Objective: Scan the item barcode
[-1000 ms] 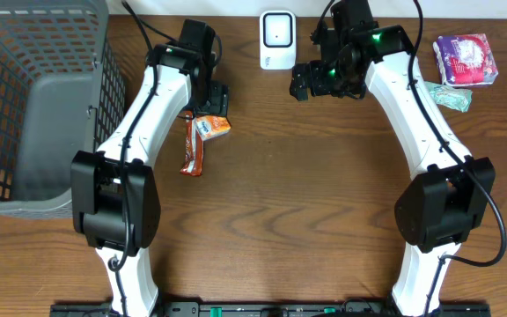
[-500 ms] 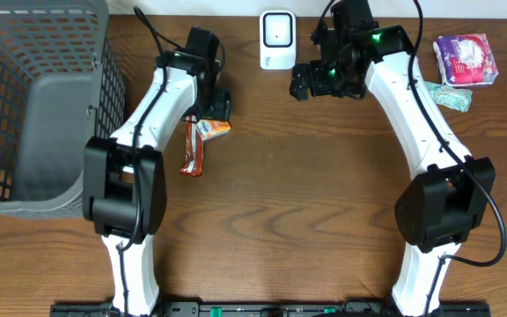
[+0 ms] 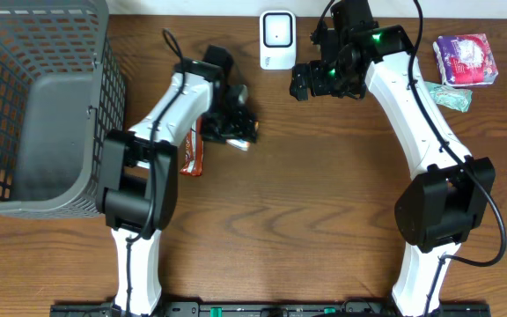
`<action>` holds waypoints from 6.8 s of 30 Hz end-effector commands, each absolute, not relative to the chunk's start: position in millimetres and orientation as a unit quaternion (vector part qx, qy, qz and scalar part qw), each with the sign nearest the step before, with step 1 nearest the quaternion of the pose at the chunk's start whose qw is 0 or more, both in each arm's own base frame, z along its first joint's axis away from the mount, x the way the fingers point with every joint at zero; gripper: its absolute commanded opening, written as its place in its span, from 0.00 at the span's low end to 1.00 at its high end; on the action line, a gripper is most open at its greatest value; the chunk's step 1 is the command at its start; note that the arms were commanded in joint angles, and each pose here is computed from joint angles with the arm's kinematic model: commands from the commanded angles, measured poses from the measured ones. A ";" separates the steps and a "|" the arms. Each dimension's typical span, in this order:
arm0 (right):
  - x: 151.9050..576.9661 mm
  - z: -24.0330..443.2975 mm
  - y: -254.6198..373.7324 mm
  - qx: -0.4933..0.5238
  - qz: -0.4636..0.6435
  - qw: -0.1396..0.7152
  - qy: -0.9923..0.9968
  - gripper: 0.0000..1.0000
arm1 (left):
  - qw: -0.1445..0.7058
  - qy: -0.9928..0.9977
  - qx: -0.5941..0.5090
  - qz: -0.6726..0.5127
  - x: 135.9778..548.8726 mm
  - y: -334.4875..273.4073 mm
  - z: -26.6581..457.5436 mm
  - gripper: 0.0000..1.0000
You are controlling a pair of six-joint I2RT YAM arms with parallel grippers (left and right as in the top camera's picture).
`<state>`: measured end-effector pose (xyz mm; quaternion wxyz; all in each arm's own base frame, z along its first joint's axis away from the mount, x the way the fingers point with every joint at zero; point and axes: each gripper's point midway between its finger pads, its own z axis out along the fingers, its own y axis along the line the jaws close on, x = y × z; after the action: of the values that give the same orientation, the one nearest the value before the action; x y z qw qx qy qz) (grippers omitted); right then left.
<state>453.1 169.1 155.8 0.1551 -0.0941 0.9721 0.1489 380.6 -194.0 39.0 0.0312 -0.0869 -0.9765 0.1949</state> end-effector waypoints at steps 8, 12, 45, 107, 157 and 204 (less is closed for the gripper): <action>450.9 161.9 173.8 -0.096 0.153 0.160 0.971 0.99 | 0.038 -0.946 -0.167 0.277 343.3 -265.4 85.7 0.77; 450.9 161.9 173.8 -0.096 0.153 0.160 0.971 0.99 | -0.051 -0.972 -0.140 0.183 371.8 -223.6 116.9 0.77; 401.9 72.1 254.1 -0.099 0.235 0.098 0.962 0.84 | -0.064 -0.986 0.149 -0.031 365.0 -23.4 133.4 0.98; 494.2 181.4 146.9 -0.017 -0.035 0.418 0.908 0.01 | -0.064 -0.986 0.149 -0.031 365.0 -23.4 133.4 0.98; 622.0 141.7 205.5 -0.077 0.071 0.452 0.886 0.01 | -0.064 -0.986 0.149 -0.031 365.0 -23.4 133.4 0.98; 601.4 182.2 45.6 0.077 -0.166 0.391 0.902 0.01 | -0.064 -0.986 0.149 -0.031 365.0 -23.4 133.4 0.98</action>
<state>603.8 104.8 140.1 0.3655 -0.0717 0.9041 -0.2094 367.0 -25.3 139.7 -0.0739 0.1407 -0.9870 -0.0247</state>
